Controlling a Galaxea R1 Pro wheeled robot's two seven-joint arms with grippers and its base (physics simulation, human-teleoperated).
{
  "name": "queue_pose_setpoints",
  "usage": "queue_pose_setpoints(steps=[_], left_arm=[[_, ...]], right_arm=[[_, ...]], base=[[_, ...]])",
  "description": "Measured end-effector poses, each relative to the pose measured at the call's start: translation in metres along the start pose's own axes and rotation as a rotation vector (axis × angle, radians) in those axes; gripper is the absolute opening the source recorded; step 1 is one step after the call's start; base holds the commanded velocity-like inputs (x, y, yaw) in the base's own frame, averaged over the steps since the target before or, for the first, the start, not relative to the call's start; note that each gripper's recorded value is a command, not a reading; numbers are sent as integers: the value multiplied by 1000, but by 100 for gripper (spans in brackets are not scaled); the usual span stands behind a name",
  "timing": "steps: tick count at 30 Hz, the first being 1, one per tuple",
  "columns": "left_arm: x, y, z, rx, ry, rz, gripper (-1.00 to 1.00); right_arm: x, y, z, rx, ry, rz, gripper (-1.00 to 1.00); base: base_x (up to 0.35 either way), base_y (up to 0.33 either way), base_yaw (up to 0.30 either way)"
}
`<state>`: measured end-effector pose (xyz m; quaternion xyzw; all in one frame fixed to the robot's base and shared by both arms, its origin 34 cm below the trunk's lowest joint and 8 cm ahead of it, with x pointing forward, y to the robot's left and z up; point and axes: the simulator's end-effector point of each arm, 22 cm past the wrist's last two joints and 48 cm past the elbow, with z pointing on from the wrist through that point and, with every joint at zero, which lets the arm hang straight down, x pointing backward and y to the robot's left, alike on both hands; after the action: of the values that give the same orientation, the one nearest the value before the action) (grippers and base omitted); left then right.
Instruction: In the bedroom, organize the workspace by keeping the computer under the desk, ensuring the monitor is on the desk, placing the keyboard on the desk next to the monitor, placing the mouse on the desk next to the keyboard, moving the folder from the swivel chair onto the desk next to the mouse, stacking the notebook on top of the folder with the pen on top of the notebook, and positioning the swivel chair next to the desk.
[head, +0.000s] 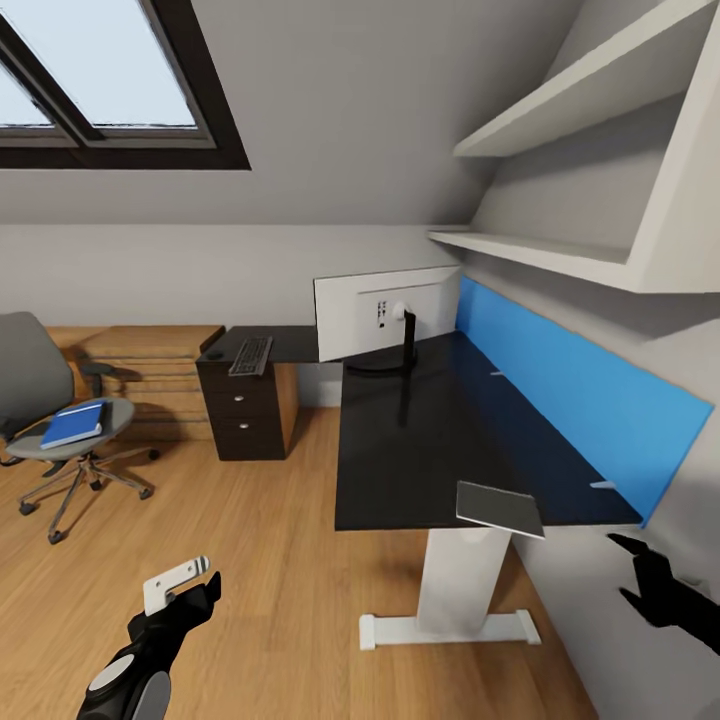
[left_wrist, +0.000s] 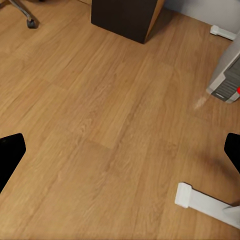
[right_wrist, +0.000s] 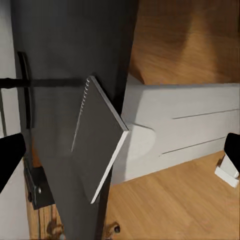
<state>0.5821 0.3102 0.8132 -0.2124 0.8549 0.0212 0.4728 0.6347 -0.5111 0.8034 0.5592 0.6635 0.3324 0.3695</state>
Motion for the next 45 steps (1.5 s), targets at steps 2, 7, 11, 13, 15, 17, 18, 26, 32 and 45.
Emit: queue_pose_setpoints(steps=[2, 7, 11, 13, 15, 17, 18, 26, 32, 45], left_arm=[[3, 1, 2, 0, 0, 0, 100], [10, 2, 6, 0, 2, 0, 100], [19, 4, 11, -2, 9, 2, 100], [22, 4, 13, -4, 10, 2, 100], [25, 5, 15, -4, 10, 3, 100], [28, 5, 16, -3, 10, 3, 100], [29, 6, 17, -4, 10, 3, 100], [41, 9, 24, -5, 10, 4, 100], [52, 12, 30, -8, 15, 4, 100], [80, 18, 44, -13, 31, 9, 100]], right_arm=[[8, -12, 12, 3, -52, 44, 100], [34, -17, 39, -14, -175, 67, 100], [44, 25, 41, -193, -184, 47, 100], [52, 42, 40, -284, -176, 45, 100], [55, 42, 42, -300, -170, 47, 100], [58, 40, 43, -309, -166, 49, 100], [58, 40, 44, -313, -164, 49, 100], [60, 29, 50, -313, -169, 37, 100], [61, 20, 55, -318, -167, 45, 100], [62, 9, 61, -375, -160, 141, 100]], base=[[0, 0, 0], [0, 0, 0], [0, 0, 0], [0, 0, 0], [0, 0, 0], [0, 0, 0], [0, 0, 0], [0, 0, 0], [0, 0, 0], [0, 0, 0]])
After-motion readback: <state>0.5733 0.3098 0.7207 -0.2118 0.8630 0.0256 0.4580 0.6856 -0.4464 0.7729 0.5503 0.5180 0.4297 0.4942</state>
